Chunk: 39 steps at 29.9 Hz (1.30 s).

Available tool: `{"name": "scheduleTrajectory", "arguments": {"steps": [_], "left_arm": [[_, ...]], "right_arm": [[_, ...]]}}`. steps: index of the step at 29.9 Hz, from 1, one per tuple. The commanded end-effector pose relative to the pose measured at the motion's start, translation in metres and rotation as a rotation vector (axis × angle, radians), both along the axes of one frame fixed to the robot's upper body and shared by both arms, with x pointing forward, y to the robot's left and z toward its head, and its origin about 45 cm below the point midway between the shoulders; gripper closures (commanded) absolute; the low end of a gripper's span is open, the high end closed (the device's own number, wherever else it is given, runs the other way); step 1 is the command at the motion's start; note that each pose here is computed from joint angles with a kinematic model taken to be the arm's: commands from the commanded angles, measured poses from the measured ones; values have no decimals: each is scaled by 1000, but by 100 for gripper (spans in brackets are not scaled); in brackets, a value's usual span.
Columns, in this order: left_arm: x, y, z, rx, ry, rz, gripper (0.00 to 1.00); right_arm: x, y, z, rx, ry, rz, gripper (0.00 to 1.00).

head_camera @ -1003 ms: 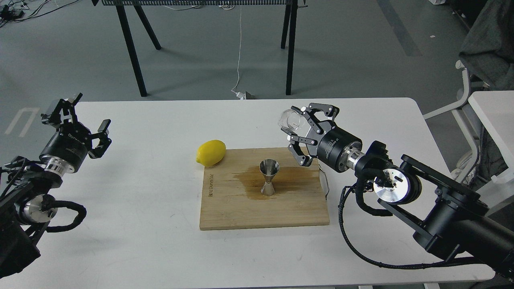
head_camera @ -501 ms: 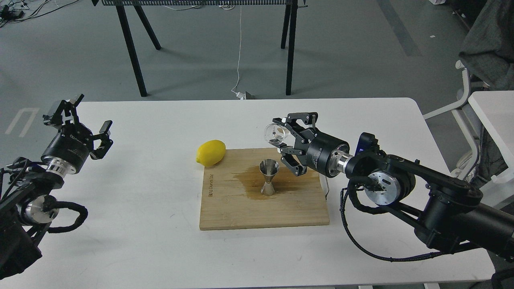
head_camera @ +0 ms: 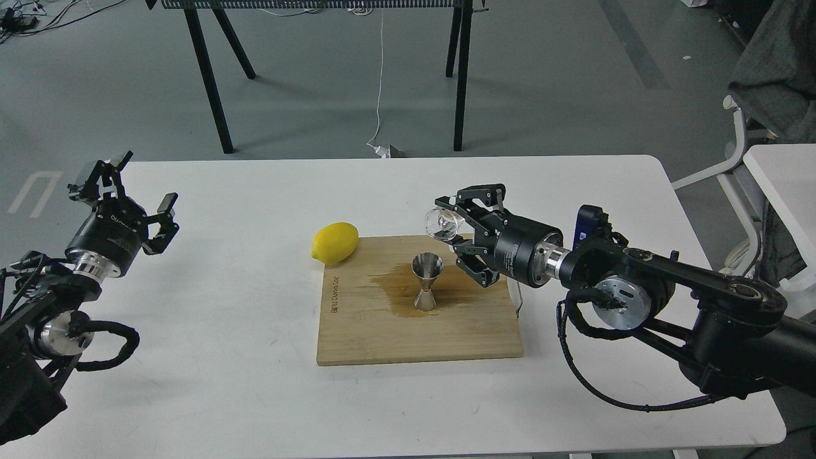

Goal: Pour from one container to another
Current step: 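Carry the held glass over the jigger with the right gripper, then tilt the glass above the jigger to pour into it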

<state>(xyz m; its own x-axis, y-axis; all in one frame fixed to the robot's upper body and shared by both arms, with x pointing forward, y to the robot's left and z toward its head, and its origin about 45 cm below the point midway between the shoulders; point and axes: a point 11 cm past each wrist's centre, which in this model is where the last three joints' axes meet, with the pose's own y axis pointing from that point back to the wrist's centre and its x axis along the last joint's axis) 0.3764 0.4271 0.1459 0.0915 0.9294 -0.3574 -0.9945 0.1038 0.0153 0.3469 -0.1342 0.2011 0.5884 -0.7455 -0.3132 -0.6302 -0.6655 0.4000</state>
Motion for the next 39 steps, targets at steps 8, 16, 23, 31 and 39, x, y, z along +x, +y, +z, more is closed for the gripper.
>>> {"name": "scheduleTrajectory", "arguments": {"steps": [8, 16, 23, 31, 39], "left_arm": [[0, -3, -1, -6, 0, -3, 1], [2, -3, 0, -6, -3, -4, 1], [2, -4, -1, -6, -2, -5, 1], [2, -4, -1, -6, -2, -5, 1], [2, -7, -2, -12, -1, -8, 1]], "right_arm": [[4, 8, 5, -63, -50, 52, 62], [3, 12, 5, -117, -82, 94, 62], [2, 14, 2, -178, -114, 136, 62], [11, 13, 6, -239, -164, 158, 62], [13, 18, 8, -273, -181, 190, 62]]}}
